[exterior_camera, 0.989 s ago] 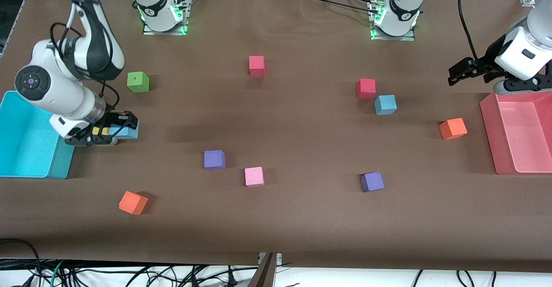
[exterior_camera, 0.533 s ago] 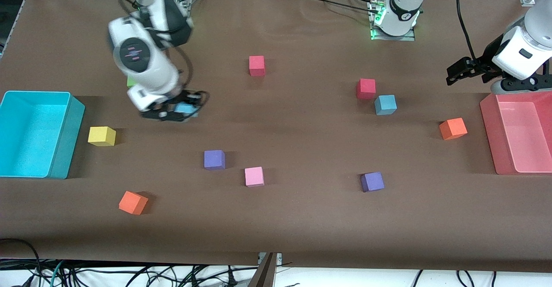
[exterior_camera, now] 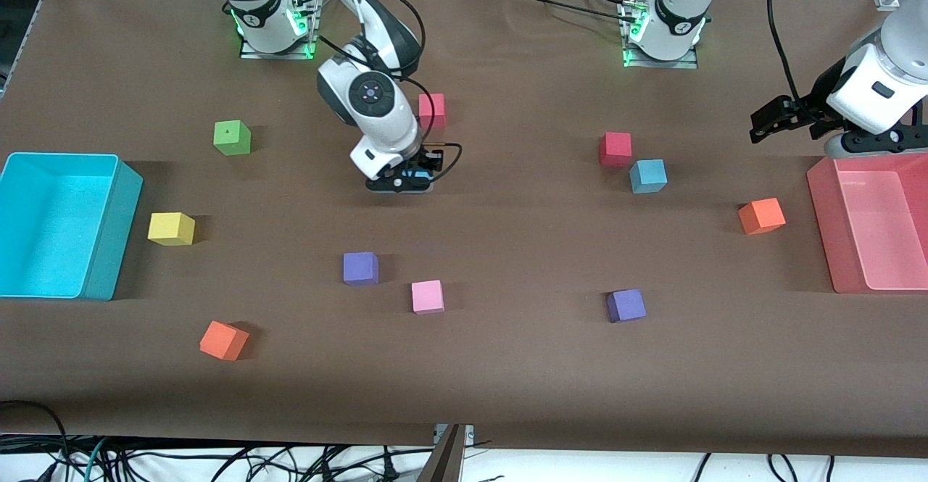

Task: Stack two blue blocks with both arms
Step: 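Carry the light blue cube with the right gripper to the table's middle, then set the cube down with the right gripper while the left gripper grasps another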

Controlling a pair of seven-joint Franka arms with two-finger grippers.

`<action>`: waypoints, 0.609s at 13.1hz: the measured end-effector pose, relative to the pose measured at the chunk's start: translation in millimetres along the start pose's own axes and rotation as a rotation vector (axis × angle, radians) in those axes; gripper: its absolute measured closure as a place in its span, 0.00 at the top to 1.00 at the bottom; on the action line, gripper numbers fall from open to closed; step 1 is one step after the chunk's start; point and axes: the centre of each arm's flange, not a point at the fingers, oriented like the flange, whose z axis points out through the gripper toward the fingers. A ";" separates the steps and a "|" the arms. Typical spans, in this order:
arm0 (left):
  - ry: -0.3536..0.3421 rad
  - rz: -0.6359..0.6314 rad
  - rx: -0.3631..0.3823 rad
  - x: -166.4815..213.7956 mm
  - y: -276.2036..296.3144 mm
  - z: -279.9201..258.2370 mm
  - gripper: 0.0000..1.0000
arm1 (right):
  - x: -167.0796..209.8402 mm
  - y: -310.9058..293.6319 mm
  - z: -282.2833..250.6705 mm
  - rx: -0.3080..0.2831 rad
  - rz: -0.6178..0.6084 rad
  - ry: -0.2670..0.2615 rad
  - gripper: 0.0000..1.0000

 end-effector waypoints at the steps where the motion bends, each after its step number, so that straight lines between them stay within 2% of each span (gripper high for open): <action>1: -0.010 0.000 0.001 1.4 0.0 5.2 1.00 | -6.5 -10.3 14.7 0.024 0.008 0.008 0.60; 3: -0.060 -0.001 0.007 7.1 -0.1 36.3 1.00 | -15.0 -22.8 35.1 0.059 0.009 0.020 0.60; 6: -0.146 0.000 0.019 8.8 0.2 119.1 1.00 | -18.8 -30.4 46.6 0.067 -0.004 0.022 0.60; 7: -0.147 0.002 0.020 7.4 1.0 144.3 1.00 | -18.1 -30.8 47.5 0.067 -0.006 0.024 0.60; 8: -0.132 0.005 0.018 5.1 2.4 168.7 1.00 | -16.8 -31.5 47.6 0.071 -0.008 0.029 0.65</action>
